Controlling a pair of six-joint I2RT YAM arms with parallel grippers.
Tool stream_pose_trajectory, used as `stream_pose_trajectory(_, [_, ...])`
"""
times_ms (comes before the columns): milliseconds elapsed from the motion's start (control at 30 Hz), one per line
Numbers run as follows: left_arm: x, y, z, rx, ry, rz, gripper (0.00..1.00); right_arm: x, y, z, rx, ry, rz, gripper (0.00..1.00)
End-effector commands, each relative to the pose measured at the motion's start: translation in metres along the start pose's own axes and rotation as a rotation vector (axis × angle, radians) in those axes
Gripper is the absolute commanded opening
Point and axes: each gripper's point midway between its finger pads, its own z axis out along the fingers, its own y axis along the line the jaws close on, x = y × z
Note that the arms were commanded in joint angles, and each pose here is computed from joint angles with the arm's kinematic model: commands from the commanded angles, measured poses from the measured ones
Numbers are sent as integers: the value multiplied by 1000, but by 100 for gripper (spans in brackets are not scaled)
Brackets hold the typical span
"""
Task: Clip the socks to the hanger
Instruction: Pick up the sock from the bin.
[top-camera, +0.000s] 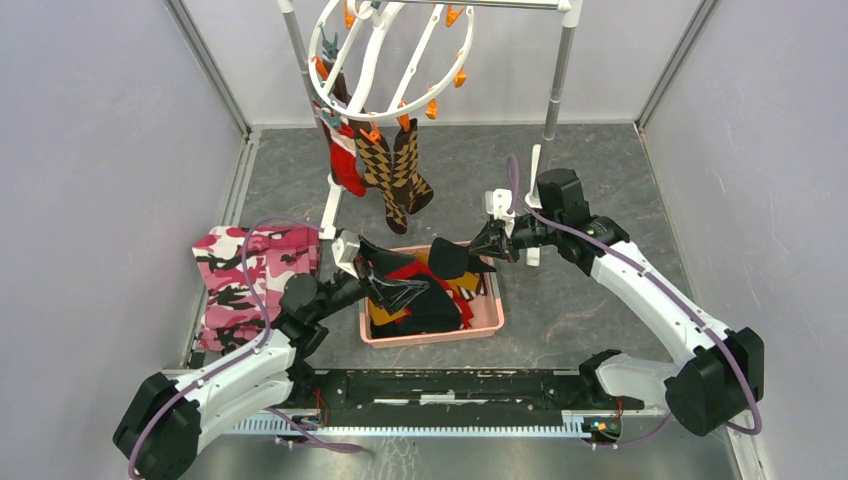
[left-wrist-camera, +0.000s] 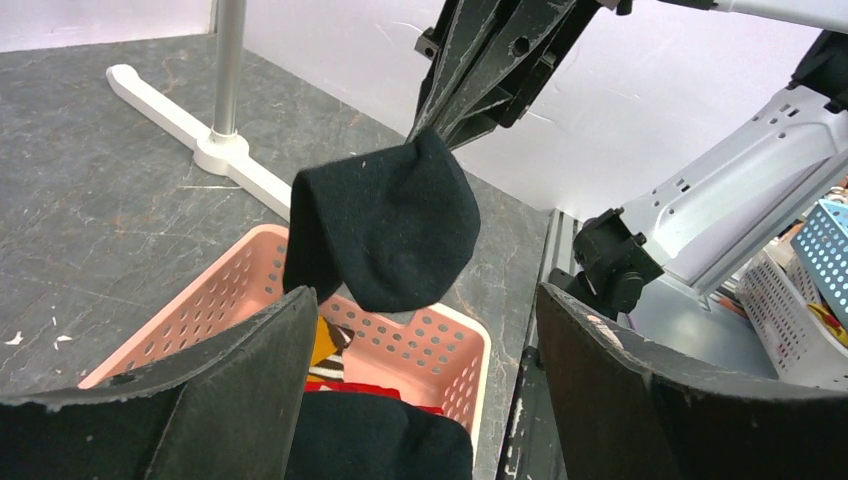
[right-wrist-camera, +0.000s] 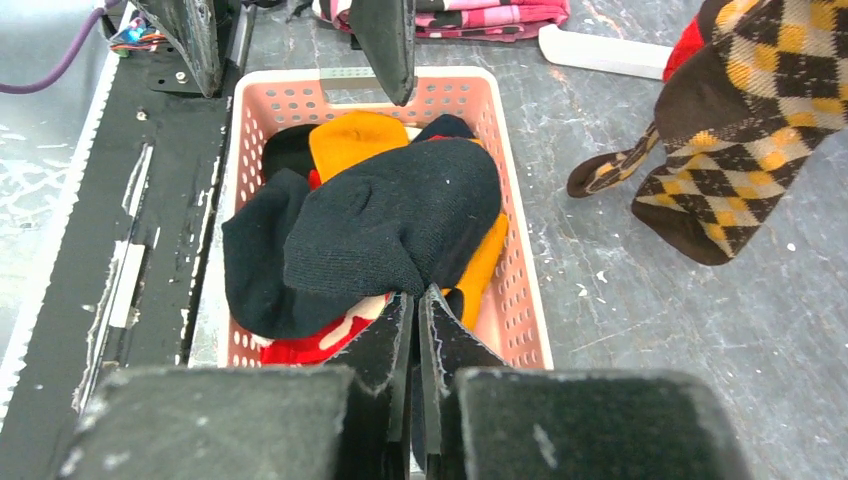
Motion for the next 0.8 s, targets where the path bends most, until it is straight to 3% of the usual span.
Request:
stream_pose_trajectory(0, [-10, -12, 1, 62, -54, 33, 86, -17, 3, 0, -44, -44, 9, 4])
stream_pose_trajectory(400, [33, -1, 4, 33, 6, 163, 86, -48, 5, -7, -72, -124, 19, 6])
stream_pose_trajectory(767, [39, 8, 41, 32, -24, 140, 81, -52, 10, -8, -103, -145, 14, 9])
